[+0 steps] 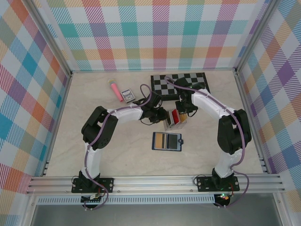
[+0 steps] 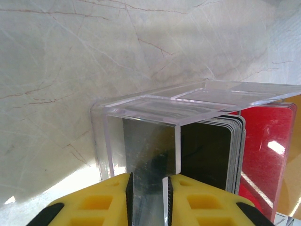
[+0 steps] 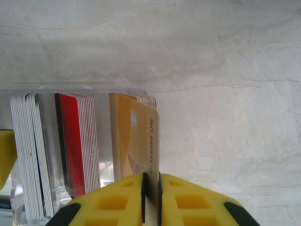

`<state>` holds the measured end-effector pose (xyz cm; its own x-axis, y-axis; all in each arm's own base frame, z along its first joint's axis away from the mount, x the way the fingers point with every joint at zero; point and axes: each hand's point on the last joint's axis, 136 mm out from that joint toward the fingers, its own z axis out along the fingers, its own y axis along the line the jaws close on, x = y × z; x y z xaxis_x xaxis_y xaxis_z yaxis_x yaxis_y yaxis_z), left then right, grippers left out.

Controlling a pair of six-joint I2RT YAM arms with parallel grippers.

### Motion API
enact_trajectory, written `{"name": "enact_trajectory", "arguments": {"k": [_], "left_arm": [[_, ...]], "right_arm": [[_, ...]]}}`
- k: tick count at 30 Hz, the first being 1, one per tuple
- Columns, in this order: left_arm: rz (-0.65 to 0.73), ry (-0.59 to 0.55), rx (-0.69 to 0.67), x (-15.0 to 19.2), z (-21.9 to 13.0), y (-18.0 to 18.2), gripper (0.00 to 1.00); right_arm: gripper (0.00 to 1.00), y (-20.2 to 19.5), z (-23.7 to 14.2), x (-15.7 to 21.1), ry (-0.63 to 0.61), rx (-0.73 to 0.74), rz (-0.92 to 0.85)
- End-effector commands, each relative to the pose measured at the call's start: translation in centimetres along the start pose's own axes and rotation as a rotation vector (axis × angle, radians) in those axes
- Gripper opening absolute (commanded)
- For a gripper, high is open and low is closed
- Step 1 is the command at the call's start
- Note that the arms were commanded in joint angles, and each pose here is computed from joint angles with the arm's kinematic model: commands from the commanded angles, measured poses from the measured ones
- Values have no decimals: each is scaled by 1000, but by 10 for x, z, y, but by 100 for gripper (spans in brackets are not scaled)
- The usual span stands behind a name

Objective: Put the credit cards into the card holder
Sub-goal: Pick up the credit card from the storage box, then flip over the card slot in the card holder.

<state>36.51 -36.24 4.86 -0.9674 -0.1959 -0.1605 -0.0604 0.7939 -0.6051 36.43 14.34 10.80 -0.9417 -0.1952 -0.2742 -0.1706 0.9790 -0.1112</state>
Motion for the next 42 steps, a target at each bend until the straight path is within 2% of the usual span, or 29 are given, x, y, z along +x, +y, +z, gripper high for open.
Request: {"name": "enact_trajectory", "arguments": {"k": [1, 9, 17, 23, 26, 30, 34, 38, 42], "left_arm": [[-55, 89, -130, 28, 9, 44, 24], [-51, 84, -118, 26, 7, 40, 24], [-32, 50, -63, 21, -2, 25, 29], [-5, 23, -16, 17, -17, 9, 35], [9, 1, 4, 16, -27, 2, 41], [19, -32, 12, 16, -41, 0, 48], [21, -43, -10, 24, -53, 10, 50], [14, -29, -38, 41, -60, 28, 50], [8, 10, -61, 63, -59, 45, 49]], "right_arm": [[15, -3, -23, -3, -34, -4, 16], [9, 13, -28, 0, -27, -80, 45], [4, 28, -41, 7, -40, -177, 110], [4, 19, -61, 16, -100, -190, 170], [4, 17, -77, 23, -152, -226, 199], [3, 30, -90, 38, -174, -360, 242], [3, 51, -88, 64, -148, -484, 284], [3, 68, -70, 91, -94, -504, 295], [3, 79, -51, 113, -46, -462, 277]]}}
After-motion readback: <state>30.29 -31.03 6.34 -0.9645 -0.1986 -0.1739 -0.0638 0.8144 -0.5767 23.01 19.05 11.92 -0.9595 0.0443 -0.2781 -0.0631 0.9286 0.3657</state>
